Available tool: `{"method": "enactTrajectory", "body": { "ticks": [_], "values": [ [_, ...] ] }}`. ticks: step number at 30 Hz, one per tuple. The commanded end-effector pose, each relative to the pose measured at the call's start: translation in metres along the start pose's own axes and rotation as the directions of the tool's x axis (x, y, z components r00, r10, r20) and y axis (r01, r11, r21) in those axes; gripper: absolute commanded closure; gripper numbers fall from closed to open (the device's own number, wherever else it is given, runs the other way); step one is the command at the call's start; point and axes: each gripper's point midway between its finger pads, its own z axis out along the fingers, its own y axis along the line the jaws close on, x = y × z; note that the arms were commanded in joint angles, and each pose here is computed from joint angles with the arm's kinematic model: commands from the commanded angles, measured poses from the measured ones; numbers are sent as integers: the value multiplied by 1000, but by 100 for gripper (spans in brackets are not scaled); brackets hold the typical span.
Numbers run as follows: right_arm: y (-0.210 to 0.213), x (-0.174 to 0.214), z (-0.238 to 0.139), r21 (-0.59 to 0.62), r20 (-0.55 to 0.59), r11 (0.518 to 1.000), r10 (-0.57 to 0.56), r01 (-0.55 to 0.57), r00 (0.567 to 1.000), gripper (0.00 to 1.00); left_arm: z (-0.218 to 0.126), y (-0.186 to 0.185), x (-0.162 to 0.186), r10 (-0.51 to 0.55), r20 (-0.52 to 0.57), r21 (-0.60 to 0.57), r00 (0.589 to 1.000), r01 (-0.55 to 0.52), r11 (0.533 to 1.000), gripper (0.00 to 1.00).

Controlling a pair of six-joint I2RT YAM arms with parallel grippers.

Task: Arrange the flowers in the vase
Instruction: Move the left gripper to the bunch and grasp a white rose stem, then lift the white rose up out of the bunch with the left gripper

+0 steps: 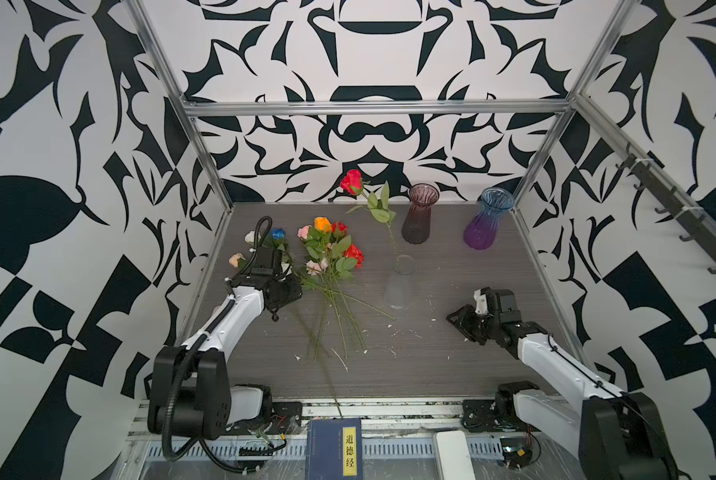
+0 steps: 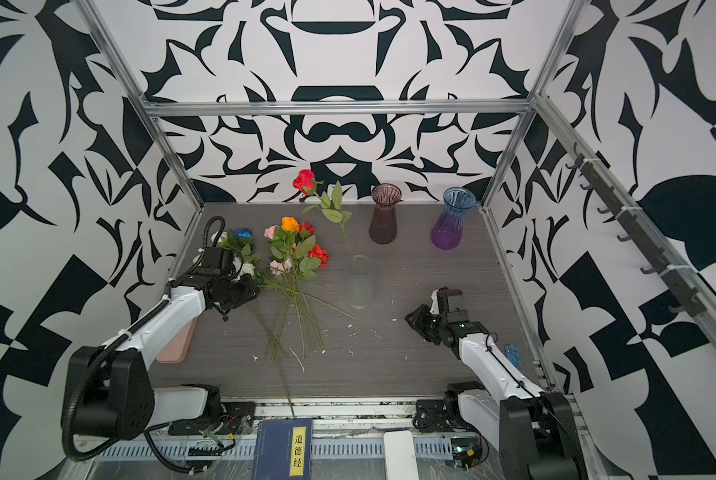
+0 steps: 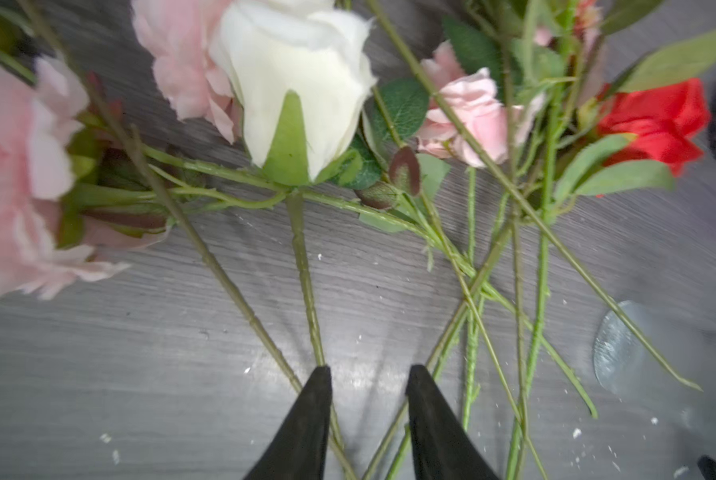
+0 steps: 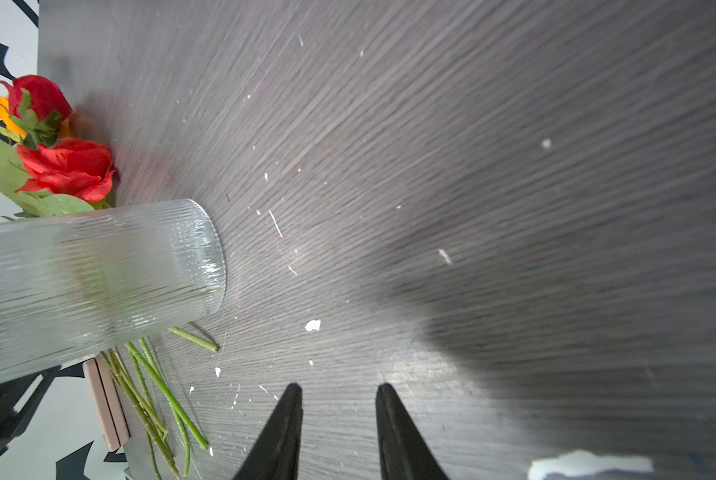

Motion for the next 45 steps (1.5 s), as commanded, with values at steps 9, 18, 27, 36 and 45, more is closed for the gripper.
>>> {"method": "enactTrajectory", "body": {
  "ticks": [9,18,27,36,45],
  "values": [
    [7,-7,0,-16,13,1000,-13,13,1000,66,24,17,-6,-20,-21,-82,1000,18,996,68],
    [6,-7,1,-12,10,1000,-11,11,1000,66,29,21,-8,-44,-27,-70,999,42,997,68],
    [6,-7,1,-11,12,1000,-12,12,1000,66,36,17,-18,-108,-40,18,993,109,994,85],
    [5,-7,-1,-3,14,1000,-13,13,1000,66,-16,-22,-51,-155,86,190,984,136,972,100],
    [5,-7,-2,-4,20,1000,-12,12,1000,66,-145,-93,-92,-169,255,455,952,36,890,100]
  ]
}}
